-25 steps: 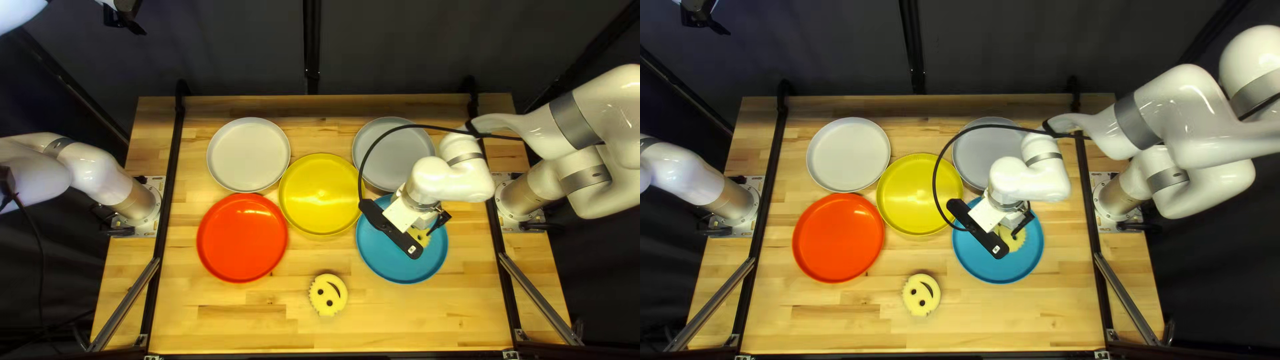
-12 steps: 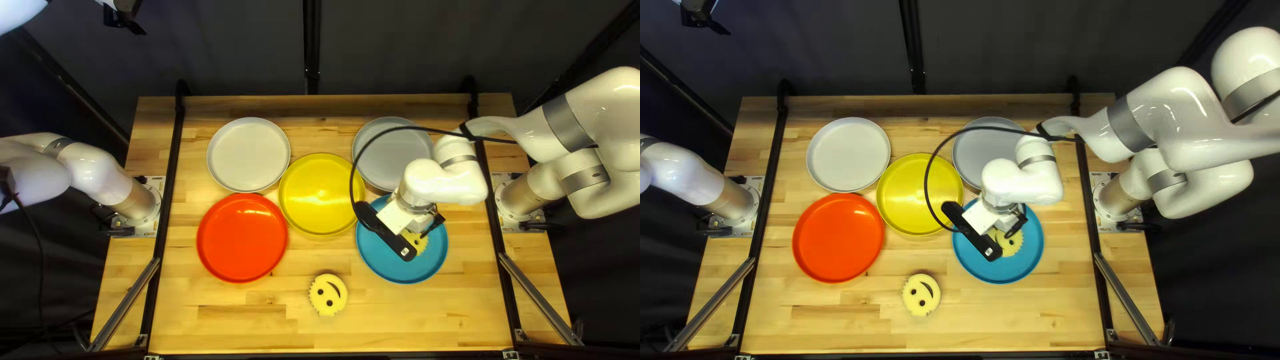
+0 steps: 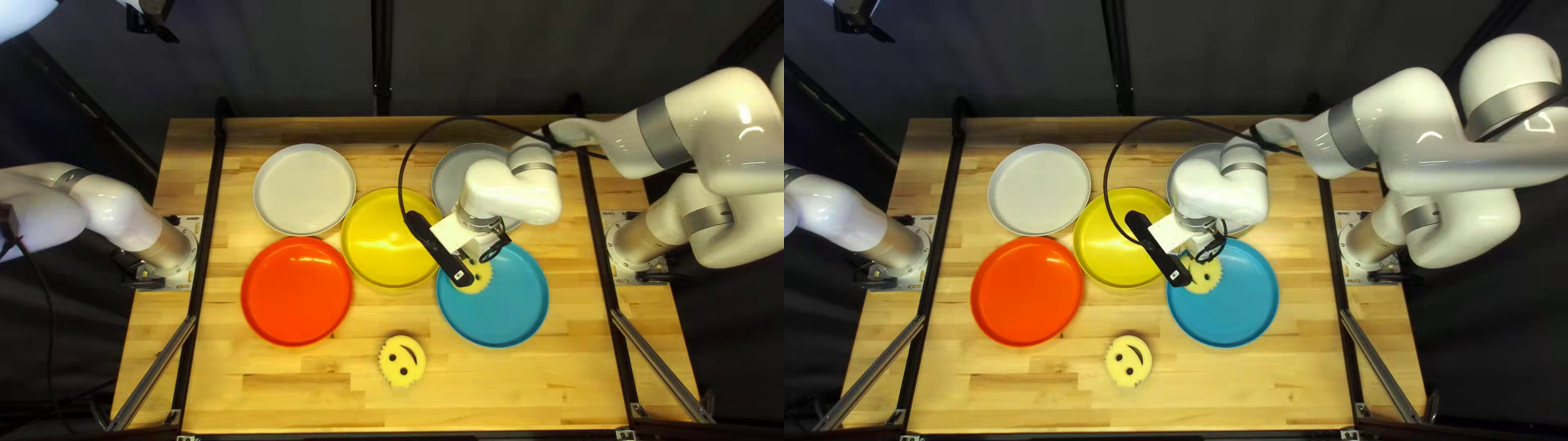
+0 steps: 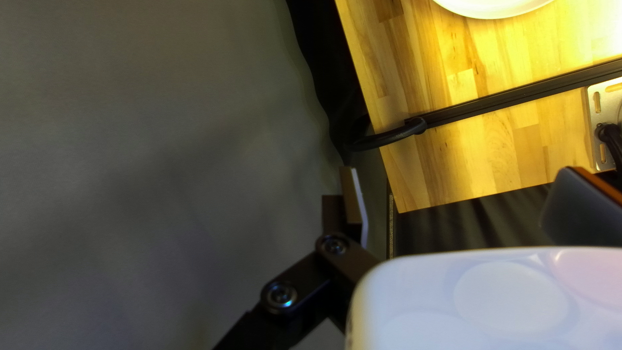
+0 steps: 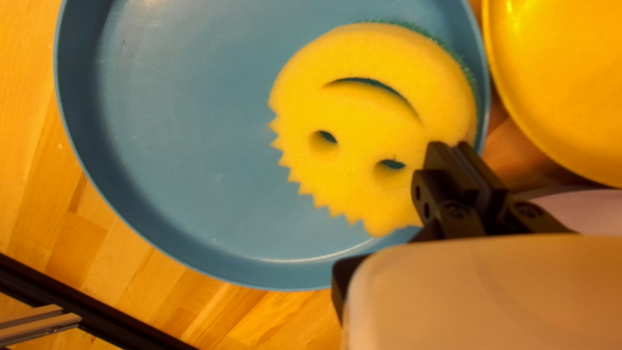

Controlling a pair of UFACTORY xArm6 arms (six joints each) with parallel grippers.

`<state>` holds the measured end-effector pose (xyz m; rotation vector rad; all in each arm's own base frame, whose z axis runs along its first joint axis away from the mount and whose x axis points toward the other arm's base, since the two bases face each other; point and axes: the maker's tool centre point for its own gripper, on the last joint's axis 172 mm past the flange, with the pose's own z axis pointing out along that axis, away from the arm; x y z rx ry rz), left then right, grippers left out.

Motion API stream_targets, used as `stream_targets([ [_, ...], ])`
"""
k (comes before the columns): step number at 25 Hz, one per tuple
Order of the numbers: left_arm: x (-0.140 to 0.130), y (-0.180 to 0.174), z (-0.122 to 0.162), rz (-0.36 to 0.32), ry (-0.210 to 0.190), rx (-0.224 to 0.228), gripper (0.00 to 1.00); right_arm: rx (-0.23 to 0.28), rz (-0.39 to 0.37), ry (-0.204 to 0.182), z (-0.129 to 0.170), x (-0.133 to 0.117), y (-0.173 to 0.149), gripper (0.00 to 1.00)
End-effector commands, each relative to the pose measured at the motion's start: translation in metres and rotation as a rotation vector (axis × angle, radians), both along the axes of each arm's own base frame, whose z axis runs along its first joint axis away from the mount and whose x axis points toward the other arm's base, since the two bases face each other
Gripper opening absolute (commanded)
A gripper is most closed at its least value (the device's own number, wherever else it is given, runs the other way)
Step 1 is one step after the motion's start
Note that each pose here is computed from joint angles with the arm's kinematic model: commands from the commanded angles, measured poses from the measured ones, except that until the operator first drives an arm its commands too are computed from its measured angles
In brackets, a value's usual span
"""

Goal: Pick up sponge and scrub the plate

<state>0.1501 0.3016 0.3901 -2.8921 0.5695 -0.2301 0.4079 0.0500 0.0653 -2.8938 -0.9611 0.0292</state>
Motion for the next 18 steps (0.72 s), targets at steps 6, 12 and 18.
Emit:
stream_targets([
  [6, 0.000, 0.000, 0.000, 0.000, 0.000, 0.000, 1.00, 0.004, 0.031, 0.012, -0.011, -0.017, 0.034, 0.00],
  [12, 0.000, 0.000, 0.000, 0.000, 0.000, 0.000, 1.00, 0.018, 0.012, 0.031, -0.011, -0.053, 0.059, 0.00],
  [18, 0.000, 0.000, 0.000, 0.000, 0.000, 0.000, 1.00, 0.045, -0.018, 0.053, -0.005, -0.059, 0.082, 0.00],
])
